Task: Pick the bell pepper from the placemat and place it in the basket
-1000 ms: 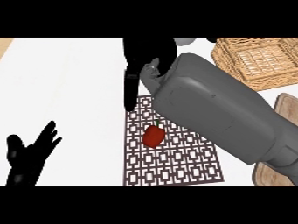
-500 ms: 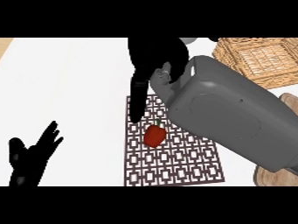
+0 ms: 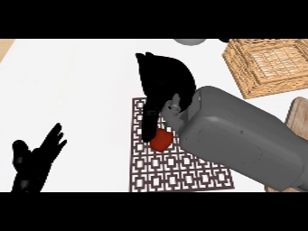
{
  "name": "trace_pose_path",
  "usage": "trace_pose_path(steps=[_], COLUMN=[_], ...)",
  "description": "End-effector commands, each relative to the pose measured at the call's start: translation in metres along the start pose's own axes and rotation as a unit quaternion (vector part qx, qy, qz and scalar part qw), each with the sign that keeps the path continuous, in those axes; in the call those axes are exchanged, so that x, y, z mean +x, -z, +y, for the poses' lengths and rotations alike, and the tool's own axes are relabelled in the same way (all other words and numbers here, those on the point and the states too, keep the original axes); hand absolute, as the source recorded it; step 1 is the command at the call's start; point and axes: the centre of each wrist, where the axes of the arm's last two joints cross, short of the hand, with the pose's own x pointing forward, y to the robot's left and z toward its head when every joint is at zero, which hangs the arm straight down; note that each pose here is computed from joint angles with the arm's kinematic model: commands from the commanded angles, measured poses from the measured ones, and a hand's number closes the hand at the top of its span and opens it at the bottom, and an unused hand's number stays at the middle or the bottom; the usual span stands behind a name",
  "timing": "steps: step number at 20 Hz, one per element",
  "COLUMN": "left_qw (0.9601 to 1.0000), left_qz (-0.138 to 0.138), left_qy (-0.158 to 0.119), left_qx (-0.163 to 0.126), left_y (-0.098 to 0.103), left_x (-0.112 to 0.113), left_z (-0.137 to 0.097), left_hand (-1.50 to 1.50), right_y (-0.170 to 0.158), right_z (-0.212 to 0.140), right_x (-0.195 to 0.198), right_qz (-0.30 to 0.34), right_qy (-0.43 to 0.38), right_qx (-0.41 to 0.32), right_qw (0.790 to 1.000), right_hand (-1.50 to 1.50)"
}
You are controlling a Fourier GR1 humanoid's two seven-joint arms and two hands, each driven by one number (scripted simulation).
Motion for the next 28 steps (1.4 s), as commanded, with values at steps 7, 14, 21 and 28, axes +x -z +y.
trace_pose_path(steps=[7, 14, 21, 28], left_qw=[0.9981, 0.9979, 0.9981, 0.9975], left_qz=[0.062, 0.062, 0.060, 0.069], left_qy=[0.000, 0.015, 0.011, 0.008], left_qx=[-0.006, -0.005, -0.009, -0.013], left_y=[-0.008, -0.005, -0.005, -0.009], left_x=[-0.023, -0.020, -0.023, -0.016], left_z=[-0.003, 0.000, -0.014, -0.013], left_hand=[0.00, 0.00, 0.00, 0.00], right_y=[0.015, 0.022, 0.022, 0.029], right_z=[0.059, 0.086, 0.097, 0.124], right_x=[-0.029, -0.046, -0.047, -0.044], right_qz=[0.125, 0.129, 0.130, 0.130], right_qy=[-0.032, -0.010, -0.019, -0.011], right_qx=[0.029, 0.013, 0.002, 0.006], right_qw=[0.991, 0.991, 0.991, 0.991], right_hand=[-1.50, -1.50, -1.50, -1.50])
